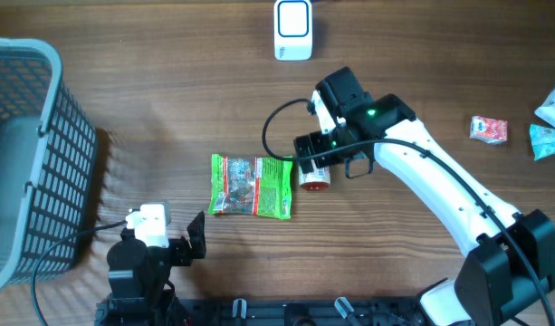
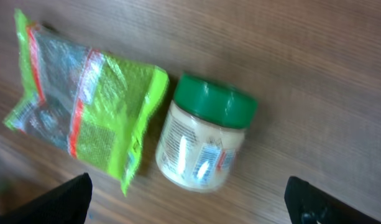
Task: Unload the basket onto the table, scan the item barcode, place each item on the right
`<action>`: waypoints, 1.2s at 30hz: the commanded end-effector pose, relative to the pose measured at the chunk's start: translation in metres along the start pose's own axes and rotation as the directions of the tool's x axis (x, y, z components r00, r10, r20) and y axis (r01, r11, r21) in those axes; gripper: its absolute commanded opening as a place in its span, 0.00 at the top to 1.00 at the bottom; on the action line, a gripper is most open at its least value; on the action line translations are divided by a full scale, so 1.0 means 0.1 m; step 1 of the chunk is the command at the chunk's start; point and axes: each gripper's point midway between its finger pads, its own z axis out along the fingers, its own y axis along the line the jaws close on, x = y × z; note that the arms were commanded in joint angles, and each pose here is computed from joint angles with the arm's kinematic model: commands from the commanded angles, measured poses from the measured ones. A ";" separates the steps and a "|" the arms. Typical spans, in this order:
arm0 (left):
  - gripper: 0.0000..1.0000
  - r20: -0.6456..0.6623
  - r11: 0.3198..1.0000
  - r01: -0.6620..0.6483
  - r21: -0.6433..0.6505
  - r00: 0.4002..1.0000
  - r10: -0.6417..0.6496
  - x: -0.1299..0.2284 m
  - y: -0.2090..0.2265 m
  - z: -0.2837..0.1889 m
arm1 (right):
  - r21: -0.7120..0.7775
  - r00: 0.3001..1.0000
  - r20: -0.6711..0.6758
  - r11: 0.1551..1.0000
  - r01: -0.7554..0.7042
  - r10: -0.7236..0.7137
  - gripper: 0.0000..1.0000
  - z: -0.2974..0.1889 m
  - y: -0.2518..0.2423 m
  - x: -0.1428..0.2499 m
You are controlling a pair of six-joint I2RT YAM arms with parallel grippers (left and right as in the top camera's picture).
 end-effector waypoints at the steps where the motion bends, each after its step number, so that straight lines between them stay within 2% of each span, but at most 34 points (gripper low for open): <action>1: 0.00 0.005 1.000 0.000 -0.005 1.000 0.000 -0.01 0.01 0.00 | -0.034 0.997 0.023 0.996 -0.079 0.080 0.00 0.10 0.07 -0.13; 8: 0.00 0.005 1.000 0.000 -0.005 1.000 0.000 -0.01 0.01 0.00 | 0.056 0.947 -0.173 0.963 -0.264 0.270 0.01 0.86 -0.12 0.13; 11: 0.00 0.005 1.000 0.000 -0.005 1.000 0.000 -0.01 0.01 0.00 | 0.014 0.933 -0.211 0.956 -0.294 0.290 0.01 1.00 -0.10 0.09; 16: 0.00 0.005 1.000 0.000 -0.005 1.000 0.000 -0.01 0.01 0.00 | -0.008 0.935 -0.204 0.954 -0.299 0.291 0.22 0.97 -0.12 0.00; 19: 0.00 0.005 1.000 0.000 -0.005 1.000 0.000 -0.01 0.01 0.00 | -0.021 0.950 -0.190 0.966 -0.258 0.249 0.30 0.83 -0.10 -0.13; 21: 0.00 0.005 1.000 0.000 -0.005 1.000 0.000 -0.01 0.01 0.00 | -0.031 0.962 -0.167 0.974 -0.225 0.216 0.38 0.68 -0.07 -0.28; 22: 0.00 0.005 1.000 0.000 -0.005 1.000 0.000 -0.01 0.01 0.00 | -0.038 0.969 -0.149 0.978 -0.204 0.196 0.46 0.58 -0.04 -0.38; 24: 0.00 0.005 1.000 0.000 -0.005 1.000 0.000 -0.01 0.01 0.00 | -0.043 0.972 -0.135 0.978 -0.202 0.195 0.52 0.49 -0.01 -0.46; 29: 0.00 0.005 1.000 0.000 -0.005 1.000 0.000 -0.01 0.01 0.00 | 0.008 0.979 -0.073 0.982 -0.189 0.189 0.52 0.43 -0.09 -0.61; 33: 0.00 0.005 1.000 0.000 -0.005 1.000 0.000 -0.01 0.01 0.00 | 0.114 0.978 0.136 0.978 -0.174 0.158 0.52 0.41 -0.32 -1.05; 36: 0.00 0.005 1.000 0.000 -0.005 1.000 0.000 -0.01 0.01 0.00 | 0.106 0.966 0.215 0.979 -0.173 0.147 0.55 0.38 -0.31 -1.24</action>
